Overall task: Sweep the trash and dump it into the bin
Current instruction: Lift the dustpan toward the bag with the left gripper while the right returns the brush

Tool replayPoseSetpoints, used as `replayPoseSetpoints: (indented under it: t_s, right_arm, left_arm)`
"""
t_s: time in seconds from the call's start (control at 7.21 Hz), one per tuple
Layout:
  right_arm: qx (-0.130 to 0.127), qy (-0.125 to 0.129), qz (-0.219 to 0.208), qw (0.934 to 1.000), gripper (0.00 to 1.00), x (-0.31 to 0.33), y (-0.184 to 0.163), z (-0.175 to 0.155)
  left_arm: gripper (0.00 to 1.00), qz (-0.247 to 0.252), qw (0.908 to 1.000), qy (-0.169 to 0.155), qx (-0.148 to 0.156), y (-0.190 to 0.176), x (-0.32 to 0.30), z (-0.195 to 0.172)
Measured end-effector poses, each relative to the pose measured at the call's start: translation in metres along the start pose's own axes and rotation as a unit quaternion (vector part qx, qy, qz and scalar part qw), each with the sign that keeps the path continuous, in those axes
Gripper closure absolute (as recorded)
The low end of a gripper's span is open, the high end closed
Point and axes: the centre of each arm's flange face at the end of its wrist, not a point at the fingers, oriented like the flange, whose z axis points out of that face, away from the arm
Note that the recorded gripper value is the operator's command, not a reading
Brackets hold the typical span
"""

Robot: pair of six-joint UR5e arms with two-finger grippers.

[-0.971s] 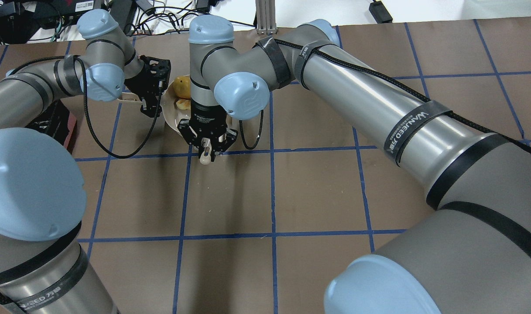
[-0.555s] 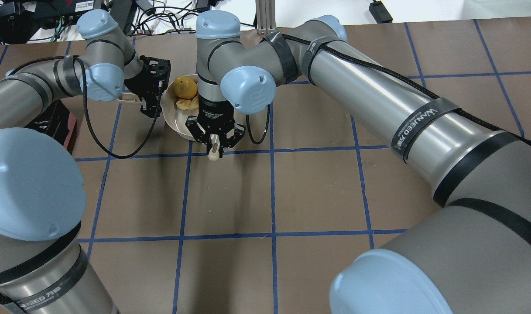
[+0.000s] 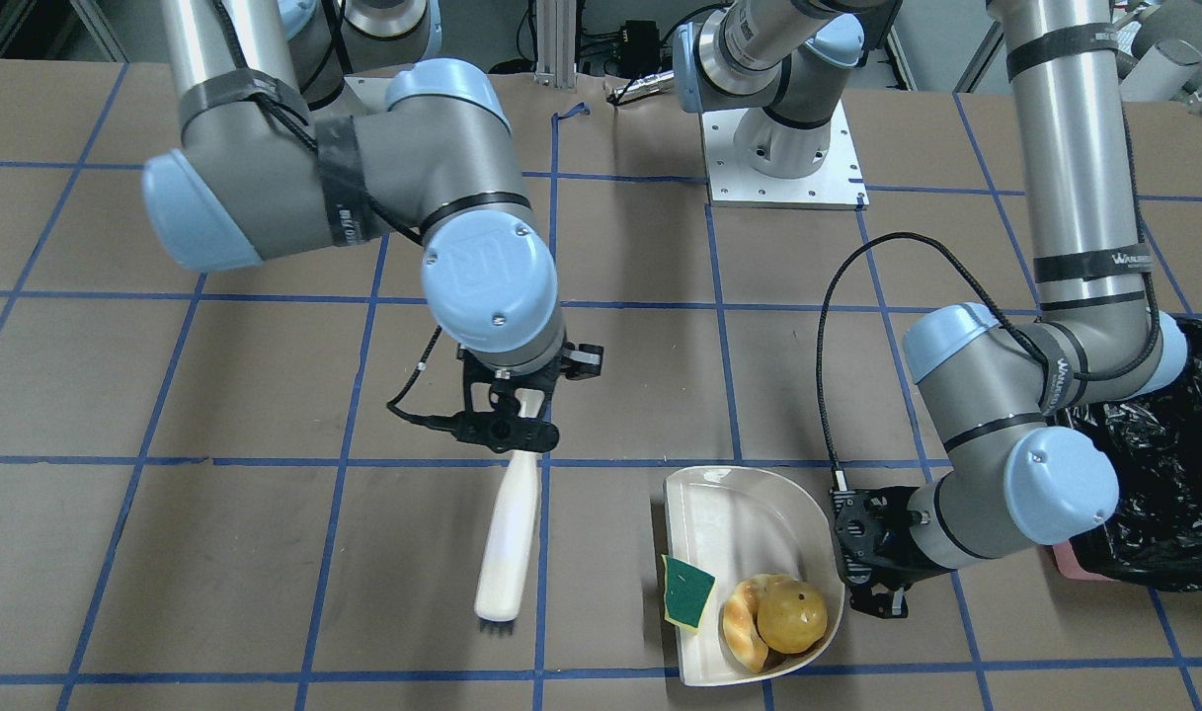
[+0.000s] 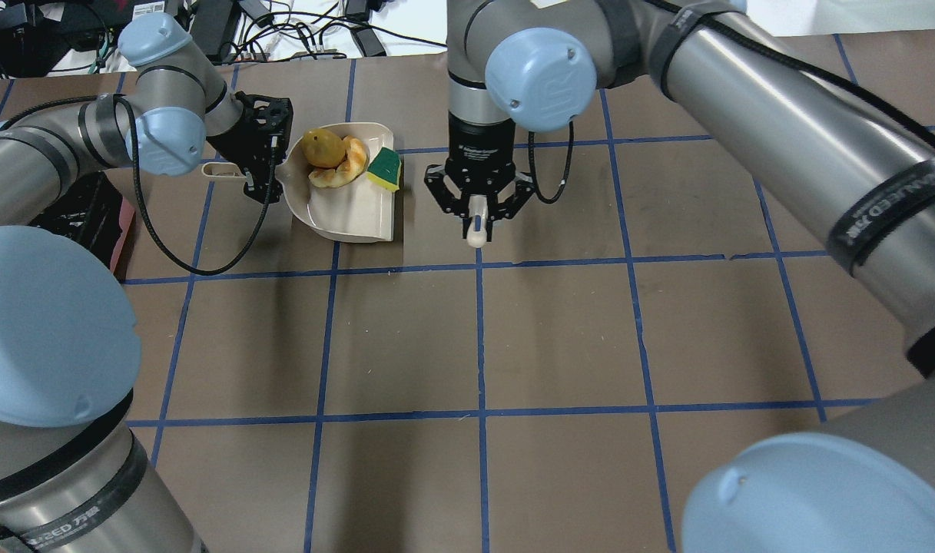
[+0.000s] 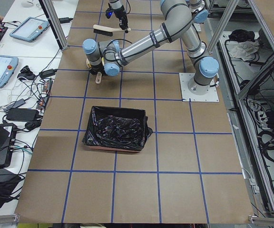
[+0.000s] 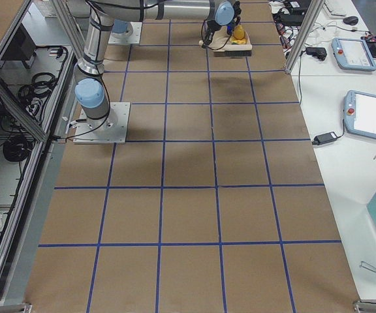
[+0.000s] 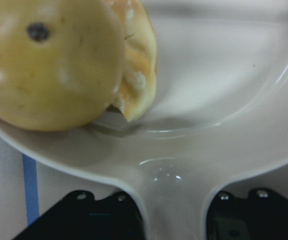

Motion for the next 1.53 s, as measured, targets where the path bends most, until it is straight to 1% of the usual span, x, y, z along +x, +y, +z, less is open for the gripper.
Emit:
replayPoseSetpoints:
  t_s: [0.14,0.42,0.56,0.69,0.83,0.97,1.11,1.25,1.39,1.53]
  right_arm:
    - [0.002,0.011,-0.004,0.9999,0.87,0.04,-0.006,-0.008]
    - [-0.003,0.015,-0.011,0.9998,0.87,0.121,-0.023,-0.015]
    - [-0.007,0.021,-0.018,0.9996,0.86,0.161,-0.033,-0.016]
    - [-0.014,0.02,-0.02,0.9995,0.87,0.2,-0.045,-0.015]
    - [-0.027,0.014,-0.023,0.9993,0.87,0.24,-0.057,-0.011]
    - [-0.041,0.012,-0.038,0.9984,0.87,0.279,-0.068,-0.006]
    - [-0.053,0.019,-0.057,0.9968,0.87,0.315,-0.081,0.004]
    - [-0.057,0.03,-0.07,0.9955,0.87,0.34,-0.094,0.015]
    - [-0.057,0.042,-0.075,0.9947,0.88,0.36,-0.104,0.022]
    - [-0.061,0.046,-0.069,0.9947,0.88,0.38,-0.111,0.029]
  left_arm:
    - [0.96,-0.011,0.9999,-0.002,0.011,0.015,0.0,-0.007]
    - [0.96,-0.034,0.999,-0.008,0.027,0.048,0.003,-0.024]
    - [0.96,-0.044,0.9982,-0.014,0.037,0.06,0.005,-0.035]
    - [0.96,-0.053,0.9975,-0.019,0.042,0.07,0.008,-0.049]
    - [0.96,-0.063,0.9968,-0.022,0.044,0.081,0.013,-0.068]
    - [0.96,-0.073,0.9961,-0.023,0.045,0.098,0.017,-0.093]
    - [0.96,-0.082,0.9954,-0.022,0.044,0.119,0.023,-0.121]
    - [0.96,-0.091,0.9947,-0.024,0.041,0.141,0.029,-0.145]
    - [0.96,-0.099,0.994,-0.03,0.035,0.167,0.038,-0.164]
    - [0.96,-0.103,0.9934,-0.037,0.031,0.195,0.047,-0.177]
